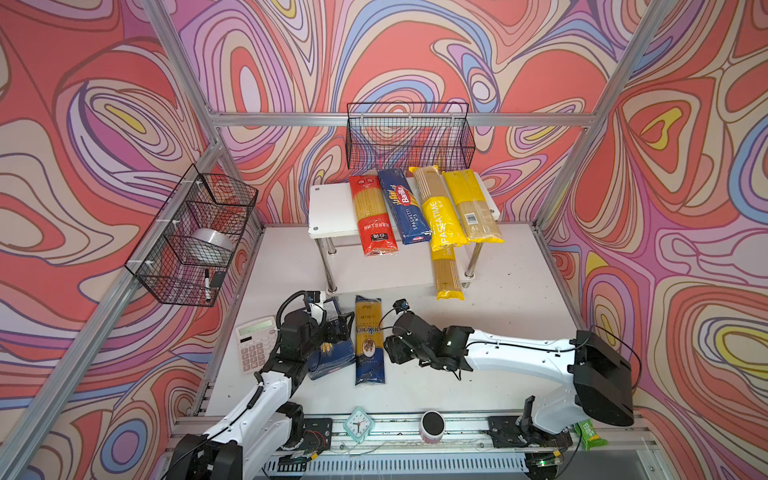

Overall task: Arrange pasta packages on shelves
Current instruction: Rotate the pasta bag at the center of the table, then pick up the pasta bag from the center of the table.

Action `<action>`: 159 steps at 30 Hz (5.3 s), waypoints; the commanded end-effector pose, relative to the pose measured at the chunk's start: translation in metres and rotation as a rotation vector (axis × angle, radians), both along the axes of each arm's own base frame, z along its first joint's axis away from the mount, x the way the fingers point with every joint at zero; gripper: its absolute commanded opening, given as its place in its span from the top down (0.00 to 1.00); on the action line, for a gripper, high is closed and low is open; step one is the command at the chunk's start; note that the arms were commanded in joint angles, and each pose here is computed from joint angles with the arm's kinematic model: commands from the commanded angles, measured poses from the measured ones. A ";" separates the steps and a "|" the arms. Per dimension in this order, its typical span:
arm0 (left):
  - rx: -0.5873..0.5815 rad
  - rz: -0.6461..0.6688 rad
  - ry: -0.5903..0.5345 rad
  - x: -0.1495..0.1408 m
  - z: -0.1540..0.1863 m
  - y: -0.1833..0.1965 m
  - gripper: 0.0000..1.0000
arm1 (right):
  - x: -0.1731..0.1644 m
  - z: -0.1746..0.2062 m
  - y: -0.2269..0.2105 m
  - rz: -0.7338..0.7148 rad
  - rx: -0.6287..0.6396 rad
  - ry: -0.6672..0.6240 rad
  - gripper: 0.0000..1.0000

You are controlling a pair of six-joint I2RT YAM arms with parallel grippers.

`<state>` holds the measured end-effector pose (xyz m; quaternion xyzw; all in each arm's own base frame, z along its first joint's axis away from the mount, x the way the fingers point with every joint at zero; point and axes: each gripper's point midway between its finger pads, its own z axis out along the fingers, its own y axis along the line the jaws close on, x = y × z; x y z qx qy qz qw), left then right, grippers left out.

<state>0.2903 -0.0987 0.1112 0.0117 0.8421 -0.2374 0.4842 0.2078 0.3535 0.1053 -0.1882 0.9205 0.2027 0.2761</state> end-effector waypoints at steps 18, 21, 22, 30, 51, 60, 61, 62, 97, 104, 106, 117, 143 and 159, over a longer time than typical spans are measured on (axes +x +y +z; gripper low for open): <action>0.001 0.084 -0.030 -0.003 0.015 0.014 0.00 | 0.006 -0.040 0.052 0.035 -0.098 -0.021 0.10; 0.001 0.077 -0.020 0.000 0.011 0.012 0.00 | 0.007 -0.049 0.047 0.010 -0.125 -0.017 0.09; 0.000 0.073 -0.018 0.001 0.011 0.011 0.00 | 0.007 -0.051 0.047 0.010 -0.127 -0.015 0.08; 0.003 0.031 0.010 0.004 0.007 0.004 0.00 | 0.006 -0.072 0.064 0.057 -0.158 0.019 0.06; -0.008 0.028 -0.043 -0.004 0.015 0.005 0.00 | 0.010 -0.092 0.001 -0.005 -0.267 0.081 0.06; -0.007 0.026 -0.039 -0.005 0.015 0.005 0.00 | 0.016 -0.032 -0.013 0.115 -0.144 -0.004 0.05; -0.009 0.033 -0.043 -0.004 0.015 0.006 0.00 | 0.016 -0.025 -0.009 0.148 -0.139 -0.018 0.05; -0.009 0.037 -0.045 -0.004 0.014 0.006 0.00 | 0.016 -0.021 -0.005 0.173 -0.140 -0.023 0.05; -0.006 0.031 -0.019 -0.002 0.010 0.005 0.00 | 0.027 -0.104 0.007 0.178 -0.294 0.049 0.02; -0.008 0.031 -0.016 -0.002 0.009 0.005 0.00 | 0.021 -0.110 0.005 0.168 -0.249 0.066 0.10; -0.007 0.031 -0.018 -0.002 0.009 0.005 0.00 | 0.021 -0.107 0.003 0.159 -0.239 0.055 0.12; -0.008 0.031 -0.020 -0.002 0.010 0.005 0.00 | 0.020 -0.101 -0.004 0.133 -0.230 0.043 0.34; -0.006 0.048 -0.030 -0.003 0.012 0.008 0.00 | 0.025 -0.018 -0.001 0.094 -0.045 -0.073 0.82; -0.006 0.048 -0.028 -0.003 0.011 0.008 0.00 | 0.027 0.035 -0.016 0.074 0.008 -0.175 0.96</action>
